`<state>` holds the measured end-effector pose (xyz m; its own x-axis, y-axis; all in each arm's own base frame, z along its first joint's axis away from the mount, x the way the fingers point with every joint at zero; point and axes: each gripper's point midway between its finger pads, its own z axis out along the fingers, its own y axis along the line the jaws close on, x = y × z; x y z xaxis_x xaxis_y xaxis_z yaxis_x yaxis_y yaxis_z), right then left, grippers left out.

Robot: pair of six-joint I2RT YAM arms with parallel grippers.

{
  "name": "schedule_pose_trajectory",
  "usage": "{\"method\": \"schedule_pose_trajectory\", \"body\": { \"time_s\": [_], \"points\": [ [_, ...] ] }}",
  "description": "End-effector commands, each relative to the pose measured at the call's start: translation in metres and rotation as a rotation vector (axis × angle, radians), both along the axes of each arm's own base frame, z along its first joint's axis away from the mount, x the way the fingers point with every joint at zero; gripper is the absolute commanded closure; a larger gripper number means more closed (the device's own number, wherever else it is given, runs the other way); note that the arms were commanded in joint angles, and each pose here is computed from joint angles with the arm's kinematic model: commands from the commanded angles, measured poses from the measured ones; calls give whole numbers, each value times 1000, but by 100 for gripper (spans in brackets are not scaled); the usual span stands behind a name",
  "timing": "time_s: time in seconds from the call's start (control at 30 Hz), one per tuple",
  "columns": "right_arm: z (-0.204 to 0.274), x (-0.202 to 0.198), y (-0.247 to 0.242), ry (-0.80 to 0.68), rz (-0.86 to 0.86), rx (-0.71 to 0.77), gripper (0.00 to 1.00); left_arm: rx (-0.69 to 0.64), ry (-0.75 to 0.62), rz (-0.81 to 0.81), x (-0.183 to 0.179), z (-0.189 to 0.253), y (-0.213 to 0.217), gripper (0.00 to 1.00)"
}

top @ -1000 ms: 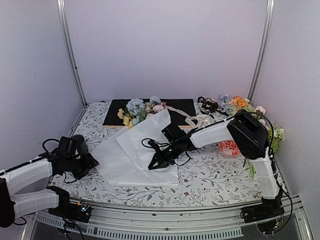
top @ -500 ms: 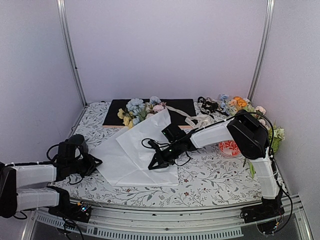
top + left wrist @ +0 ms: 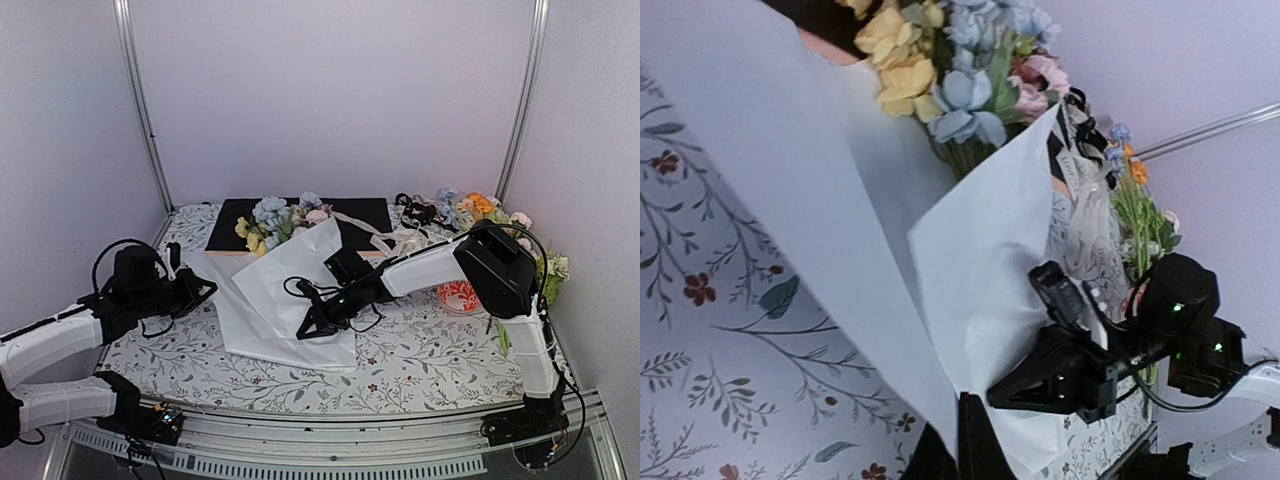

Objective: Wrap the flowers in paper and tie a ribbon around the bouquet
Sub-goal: Pick up the two-thirds-folded wrapping paper from the center of the board, then fold the 2/3-folded wrapping paper at the center of the board.

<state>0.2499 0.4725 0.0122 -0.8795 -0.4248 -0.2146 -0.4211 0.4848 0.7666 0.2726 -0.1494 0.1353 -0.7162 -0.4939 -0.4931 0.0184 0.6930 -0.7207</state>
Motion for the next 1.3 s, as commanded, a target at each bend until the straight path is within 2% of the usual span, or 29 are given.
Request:
{"method": "schedule_pose_trajectory", "body": {
  "time_s": [0.0, 0.37, 0.57, 0.9, 1.13, 1.27],
  "points": [
    [-47, -15, -23, 92, -30, -127, 100, 54, -35, -123, 11, 22, -38, 100],
    [-41, -18, -14, 148, -52, -60, 100, -1, -197, -400, 65, 75, -161, 100],
    [-21, -11, -9, 134, -82, 2, 100, -21, -132, -488, 94, 37, -203, 100],
    [37, 5, -14, 120, -228, 185, 100, 50, 17, -386, 111, -49, -186, 100],
    [67, 10, -29, 79, -304, 199, 100, 145, 129, -397, 104, -111, -182, 100],
    [68, 8, -64, 54, -366, 137, 100, 172, 141, -393, 101, -120, -177, 100]
  ]
}}
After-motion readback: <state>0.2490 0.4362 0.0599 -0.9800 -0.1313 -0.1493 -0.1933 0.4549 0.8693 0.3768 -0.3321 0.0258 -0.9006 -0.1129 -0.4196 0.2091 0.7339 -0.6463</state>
